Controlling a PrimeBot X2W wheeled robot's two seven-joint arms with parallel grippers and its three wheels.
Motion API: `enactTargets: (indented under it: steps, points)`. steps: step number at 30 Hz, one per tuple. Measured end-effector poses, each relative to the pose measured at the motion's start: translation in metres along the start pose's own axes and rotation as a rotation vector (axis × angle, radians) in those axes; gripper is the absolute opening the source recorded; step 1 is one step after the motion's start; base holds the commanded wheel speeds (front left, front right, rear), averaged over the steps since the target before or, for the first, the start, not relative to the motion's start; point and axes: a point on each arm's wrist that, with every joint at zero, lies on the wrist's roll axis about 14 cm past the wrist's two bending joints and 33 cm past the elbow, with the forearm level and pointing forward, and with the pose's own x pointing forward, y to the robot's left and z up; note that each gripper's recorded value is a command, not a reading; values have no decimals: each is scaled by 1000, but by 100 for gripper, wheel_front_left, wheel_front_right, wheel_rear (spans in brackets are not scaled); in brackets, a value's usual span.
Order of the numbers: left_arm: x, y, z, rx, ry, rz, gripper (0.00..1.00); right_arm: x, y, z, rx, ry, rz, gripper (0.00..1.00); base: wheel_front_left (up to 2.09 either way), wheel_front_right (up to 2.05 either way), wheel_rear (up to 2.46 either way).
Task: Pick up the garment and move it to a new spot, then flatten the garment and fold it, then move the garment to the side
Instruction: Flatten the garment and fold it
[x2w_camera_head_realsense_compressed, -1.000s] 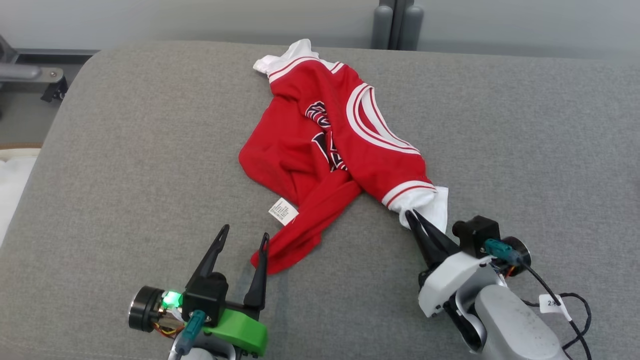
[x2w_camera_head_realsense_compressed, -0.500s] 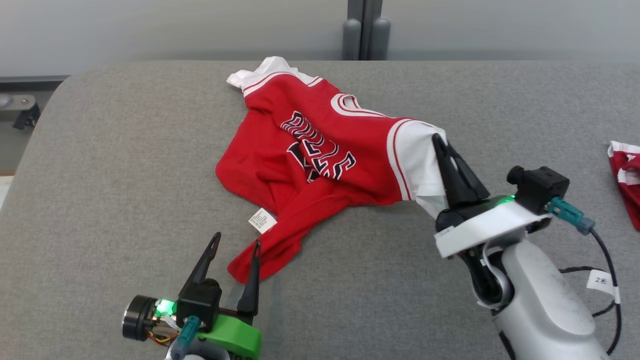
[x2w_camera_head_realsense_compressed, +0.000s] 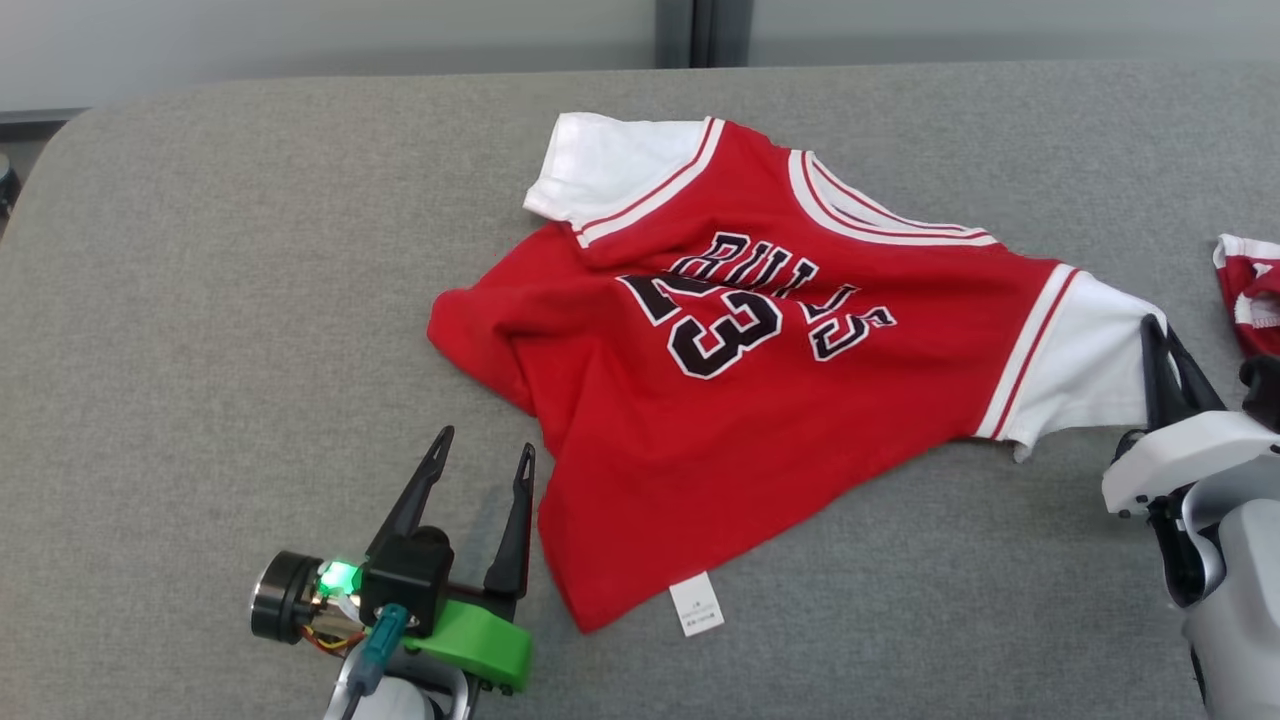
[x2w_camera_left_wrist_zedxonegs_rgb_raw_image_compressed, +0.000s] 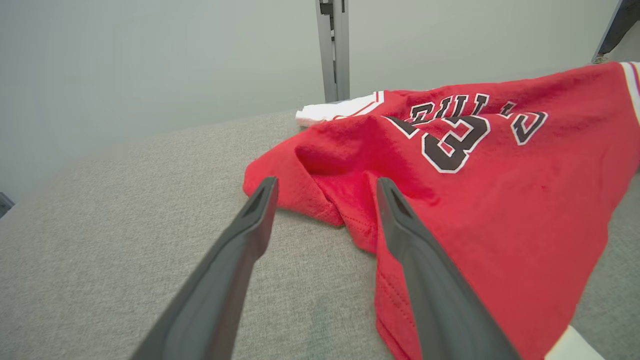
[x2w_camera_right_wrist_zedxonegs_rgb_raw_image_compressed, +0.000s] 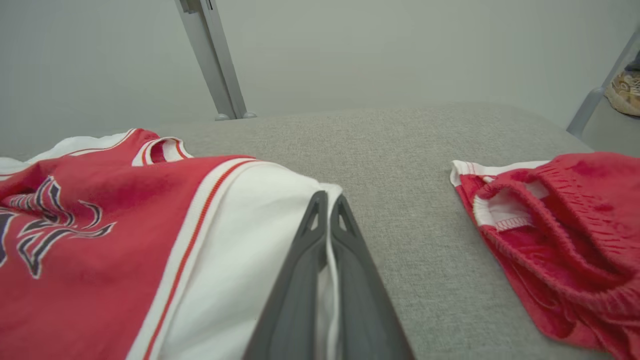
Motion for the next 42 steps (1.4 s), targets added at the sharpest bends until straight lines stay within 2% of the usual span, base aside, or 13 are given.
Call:
enactTargets:
  steps: [1, 2, 3, 4, 9, 14, 18, 31, 39, 42]
  points:
    - [1, -1, -1, 0, 1, -3, 100, 0, -5, -4, -19, 15, -11, 0, 0, 0, 0]
    - [2, -1, -1, 0, 2, -5, 100, -1, -10, -8, -30, 31, -25, 45, 0, 0, 0]
    - [2, -1, -1, 0, 3, -6, 100, -2, -13, -13, -36, 47, -35, 85, 0, 0, 0]
    - [2, -2, -2, -1, 4, -8, 100, -4, -15, -18, -64, 67, -35, 100, 0, 0, 0]
    - [3, -3, -1, 3, 4, -12, 100, 3, -10, 12, -174, -15, -17, 100, 0, 0, 0]
    - [2, 1, 5, 15, -15, 5, 100, -2, 24, 55, -197, -168, 41, 100, 0, 0, 0]
    - [-1, 4, 13, 27, -36, 27, 100, -21, 39, 71, -194, -237, 67, 100, 0, 0, 0]
    - [-39, 1, 13, 0, -40, 60, 100, -87, 31, 37, -168, -161, 44, 100, 0, 0, 0]
    - [-43, -6, 13, -27, -41, 35, 100, -97, 27, 36, -162, -159, 31, 100, 0, 0, 0]
    - [-44, -12, 1, -76, -3, 14, 100, -95, 28, 36, -162, -159, 31, 100, 0, 0, 0]
